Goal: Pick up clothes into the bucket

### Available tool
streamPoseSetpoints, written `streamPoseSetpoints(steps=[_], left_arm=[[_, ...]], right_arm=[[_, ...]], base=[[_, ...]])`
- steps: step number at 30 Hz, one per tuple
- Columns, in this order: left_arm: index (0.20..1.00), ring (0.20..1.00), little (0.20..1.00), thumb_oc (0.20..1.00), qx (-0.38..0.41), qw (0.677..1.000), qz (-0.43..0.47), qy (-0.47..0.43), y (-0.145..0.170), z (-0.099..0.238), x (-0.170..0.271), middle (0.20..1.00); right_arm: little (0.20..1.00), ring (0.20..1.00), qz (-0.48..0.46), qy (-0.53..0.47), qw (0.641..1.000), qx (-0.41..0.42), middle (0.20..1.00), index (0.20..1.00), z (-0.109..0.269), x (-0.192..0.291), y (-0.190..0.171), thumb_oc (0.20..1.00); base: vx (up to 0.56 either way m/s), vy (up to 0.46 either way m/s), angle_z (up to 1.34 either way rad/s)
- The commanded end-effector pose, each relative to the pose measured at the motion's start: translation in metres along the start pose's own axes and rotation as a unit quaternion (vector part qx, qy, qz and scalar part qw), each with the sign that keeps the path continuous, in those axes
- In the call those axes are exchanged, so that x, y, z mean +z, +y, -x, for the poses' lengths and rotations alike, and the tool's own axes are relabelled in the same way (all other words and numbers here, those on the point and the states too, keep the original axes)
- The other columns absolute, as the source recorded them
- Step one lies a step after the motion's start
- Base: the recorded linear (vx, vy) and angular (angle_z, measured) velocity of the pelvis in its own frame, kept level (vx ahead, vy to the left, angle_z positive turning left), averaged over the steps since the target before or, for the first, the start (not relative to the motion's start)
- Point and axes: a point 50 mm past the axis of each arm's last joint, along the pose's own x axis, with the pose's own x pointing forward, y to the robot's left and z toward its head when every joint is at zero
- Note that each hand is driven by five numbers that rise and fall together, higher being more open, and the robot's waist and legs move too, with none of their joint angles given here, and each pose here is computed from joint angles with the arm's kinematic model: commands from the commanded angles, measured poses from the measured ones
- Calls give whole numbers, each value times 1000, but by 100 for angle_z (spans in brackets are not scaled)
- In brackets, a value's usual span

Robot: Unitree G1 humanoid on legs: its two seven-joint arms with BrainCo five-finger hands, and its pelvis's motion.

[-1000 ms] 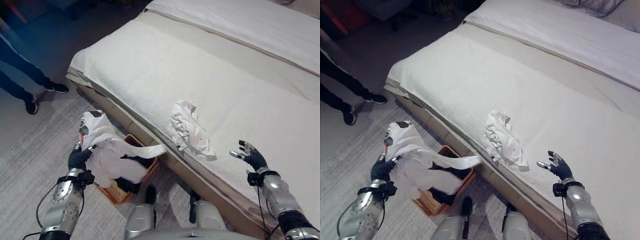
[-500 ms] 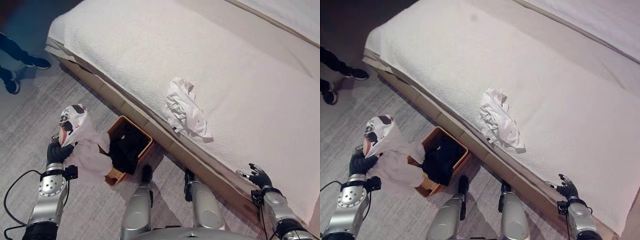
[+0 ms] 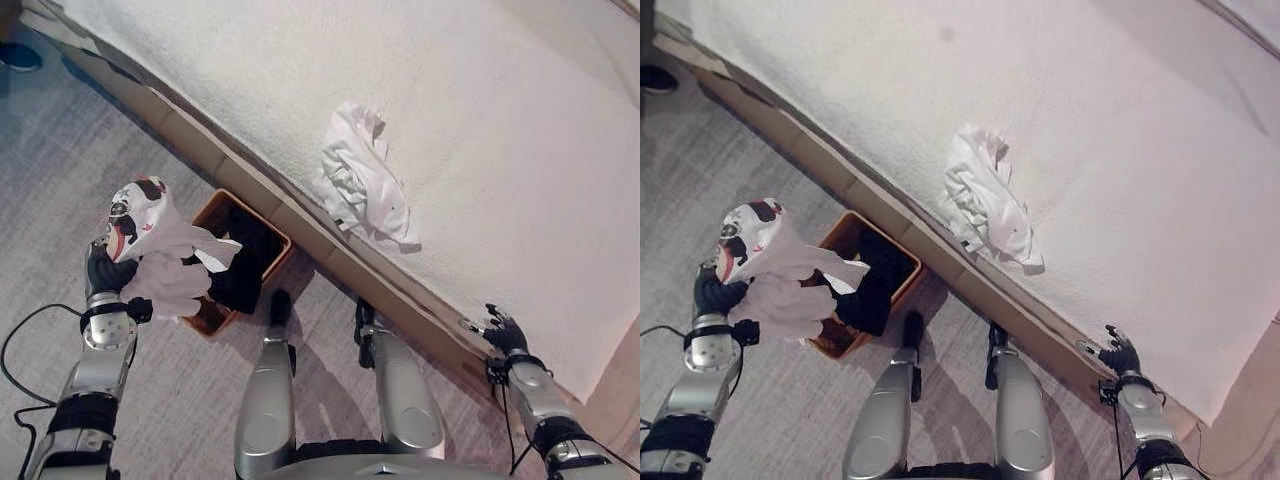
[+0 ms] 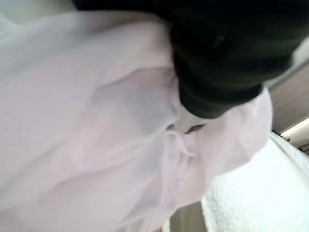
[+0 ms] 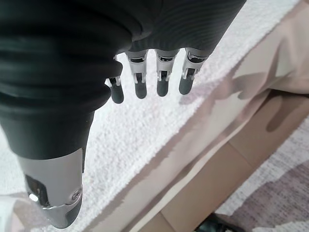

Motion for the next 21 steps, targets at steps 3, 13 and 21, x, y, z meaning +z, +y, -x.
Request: streamPoseSetpoints(steps=[3,13,21], left_arm=[[200,200,200,200,50,996,-46,-50,24,-20,19,200],[200,200,200,200,39,995,-50,-73,9,-39,43,200],[1000,1000,1000,1000,69,994,-50,-66,2,-41,48,1000]], right_arm=[[1000,1000,-5,-51,999,-7,1000,1000,-1,18,3,1000],[1000,1000,-23,-129,991,-22,1000,1000,-4,55,-5,1000],[1000,1000,-45,-212,973,-79,1000,1000,2,91,-3,1000]], base=[[-26,15,-1],[1,47,-5],[14,34,-5]])
